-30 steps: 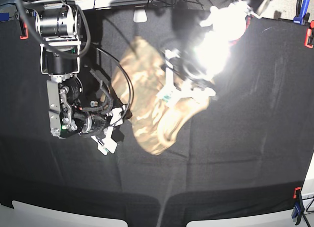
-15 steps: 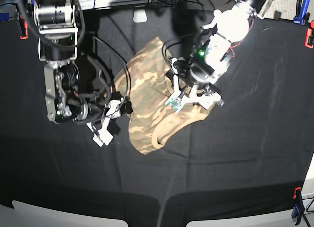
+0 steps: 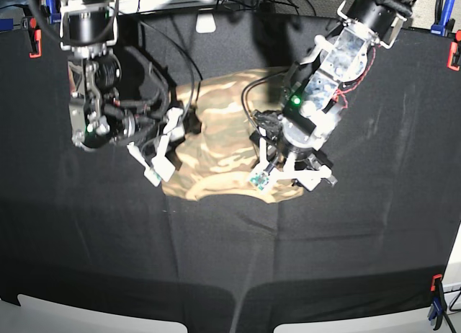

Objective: Layout the t-shirt on the table in an organized manner, then fold the t-shirt properly

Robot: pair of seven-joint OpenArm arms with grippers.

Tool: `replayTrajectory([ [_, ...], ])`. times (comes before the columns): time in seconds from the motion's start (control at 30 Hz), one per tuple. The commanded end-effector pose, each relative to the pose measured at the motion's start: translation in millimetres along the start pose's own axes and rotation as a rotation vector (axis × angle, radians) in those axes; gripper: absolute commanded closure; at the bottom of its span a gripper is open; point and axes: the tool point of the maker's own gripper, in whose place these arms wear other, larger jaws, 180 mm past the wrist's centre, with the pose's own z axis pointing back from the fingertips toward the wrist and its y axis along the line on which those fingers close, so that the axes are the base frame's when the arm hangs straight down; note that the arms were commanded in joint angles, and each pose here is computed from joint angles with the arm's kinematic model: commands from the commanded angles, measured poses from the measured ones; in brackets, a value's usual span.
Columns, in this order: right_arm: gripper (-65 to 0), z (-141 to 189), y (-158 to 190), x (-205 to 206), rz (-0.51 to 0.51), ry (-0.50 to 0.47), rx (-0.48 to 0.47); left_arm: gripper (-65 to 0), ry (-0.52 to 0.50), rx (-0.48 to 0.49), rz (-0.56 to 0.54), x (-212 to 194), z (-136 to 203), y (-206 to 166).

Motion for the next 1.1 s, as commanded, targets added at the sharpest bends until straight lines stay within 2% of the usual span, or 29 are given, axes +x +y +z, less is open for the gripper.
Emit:
replayTrajectory([
  [0.0, -28.0, 3.2, -2.3, 1.1, 0.028, 0.021, -0.013, -40.4, -0.040, 0.034, 0.009, 15.1, 2.3, 11.7],
  [0.07, -28.0, 4.5, -3.5, 3.5, 0.031, 0.016, -0.017, -40.4, -0.029, 0.039, 0.004, 12.9, 2.2, 12.8],
  [0.17, -28.0, 10.0, -7.9, 9.0, 0.030, -0.005, -0.034, -40.4, 0.041, 0.071, -0.016, 1.9, 2.5, 19.7],
  [0.33, -28.0, 36.3, -33.9, 29.2, -0.006, -0.096, -0.112, -40.4, 0.139, 0.211, -0.069, -13.5, 7.5, 45.8],
  [0.5, -28.0, 72.2, -67.3, 51.4, -0.069, -0.216, -0.199, -40.4, 0.124, 0.351, -0.022, -11.0, 14.7, 69.6],
  [0.6, -28.0, 91.5, -76.0, 64.9, -0.100, -0.305, -0.205, -40.4, 0.108, 0.425, -0.011, -7.6, 20.3, 82.1],
  [0.7, -28.0, 114.1, -78.0, 79.4, -0.107, -0.409, -0.209, -40.4, 0.026, 0.513, 0.121, 2.9, 27.0, 98.6],
  [0.77, -28.0, 134.3, -76.8, 92.1, -0.096, -0.491, -0.220, -40.4, -0.052, 0.489, 0.199, 13.2, 25.2, 100.7],
  [0.87, -28.0, 169.3, -70.4, 111.1, -0.052, -0.608, -0.251, -40.4, -0.115, 0.336, 0.307, 22.1, 15.7, 89.5],
  [0.9, -28.0, 181.0, -67.4, 116.3, -0.032, -0.640, -0.267, -40.4, -0.133, 0.316, 0.321, 23.9, 15.3, 90.1],
  [1.07, -28.0, 218.8, -49.2, 123.0, 0.050, -0.724, -0.332, -40.4, -0.185, 0.297, 0.403, 25.3, 27.2, 117.0],
])
